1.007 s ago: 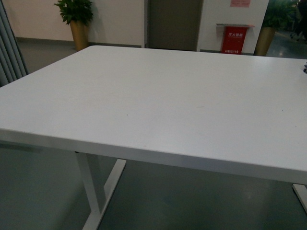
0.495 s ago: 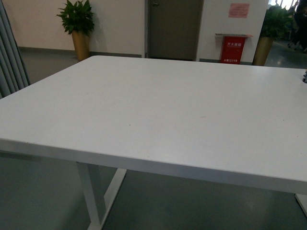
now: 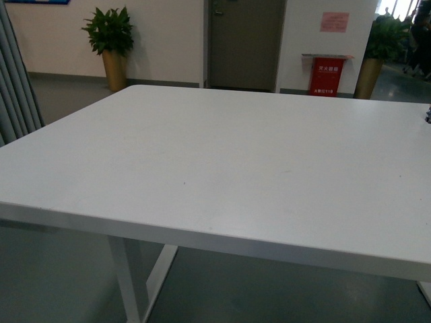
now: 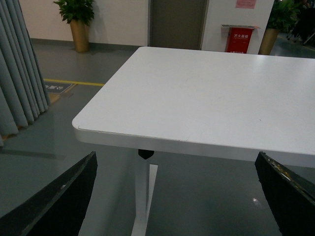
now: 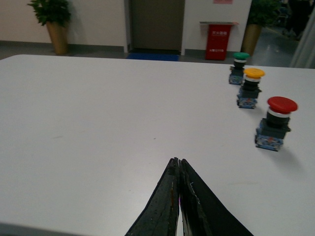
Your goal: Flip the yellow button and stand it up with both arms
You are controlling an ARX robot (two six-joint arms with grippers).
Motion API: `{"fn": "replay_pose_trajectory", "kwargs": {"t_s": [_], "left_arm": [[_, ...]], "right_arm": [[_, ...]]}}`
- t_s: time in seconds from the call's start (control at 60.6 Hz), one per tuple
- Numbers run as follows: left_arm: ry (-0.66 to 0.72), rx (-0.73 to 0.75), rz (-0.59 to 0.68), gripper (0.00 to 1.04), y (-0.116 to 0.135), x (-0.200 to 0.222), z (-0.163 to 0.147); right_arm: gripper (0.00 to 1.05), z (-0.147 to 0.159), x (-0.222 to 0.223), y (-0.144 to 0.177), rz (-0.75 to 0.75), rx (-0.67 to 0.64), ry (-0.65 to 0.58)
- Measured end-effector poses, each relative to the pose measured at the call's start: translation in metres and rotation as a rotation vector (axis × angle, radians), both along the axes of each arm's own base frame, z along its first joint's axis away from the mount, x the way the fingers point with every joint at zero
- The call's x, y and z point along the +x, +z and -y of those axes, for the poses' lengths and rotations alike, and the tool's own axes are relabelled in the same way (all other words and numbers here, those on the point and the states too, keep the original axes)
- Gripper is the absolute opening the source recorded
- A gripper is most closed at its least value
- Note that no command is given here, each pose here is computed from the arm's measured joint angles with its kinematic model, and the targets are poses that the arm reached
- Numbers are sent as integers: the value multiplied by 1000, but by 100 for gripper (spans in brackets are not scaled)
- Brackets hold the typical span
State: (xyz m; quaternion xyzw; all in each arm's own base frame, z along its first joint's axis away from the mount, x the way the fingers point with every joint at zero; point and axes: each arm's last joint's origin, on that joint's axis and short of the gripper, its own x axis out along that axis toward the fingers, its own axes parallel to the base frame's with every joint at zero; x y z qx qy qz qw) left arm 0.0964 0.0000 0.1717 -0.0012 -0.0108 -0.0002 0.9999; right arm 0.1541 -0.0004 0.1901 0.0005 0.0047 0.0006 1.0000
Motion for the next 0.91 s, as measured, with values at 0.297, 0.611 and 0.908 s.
{"fn": "replay_pose_trajectory", "kwargs": {"t_s": [0.297,0.611,0.908], "left_arm": [[0,0,0,99,0,0,0],[0,0,0,99,0,0,0],[0,0,0,99,0,0,0]], "right_arm": [[3,0,-16,-10,2,0,-4],[3,0,-28,-21,14,0,-4],[3,0,-36,-22,20,0,-3]]}}
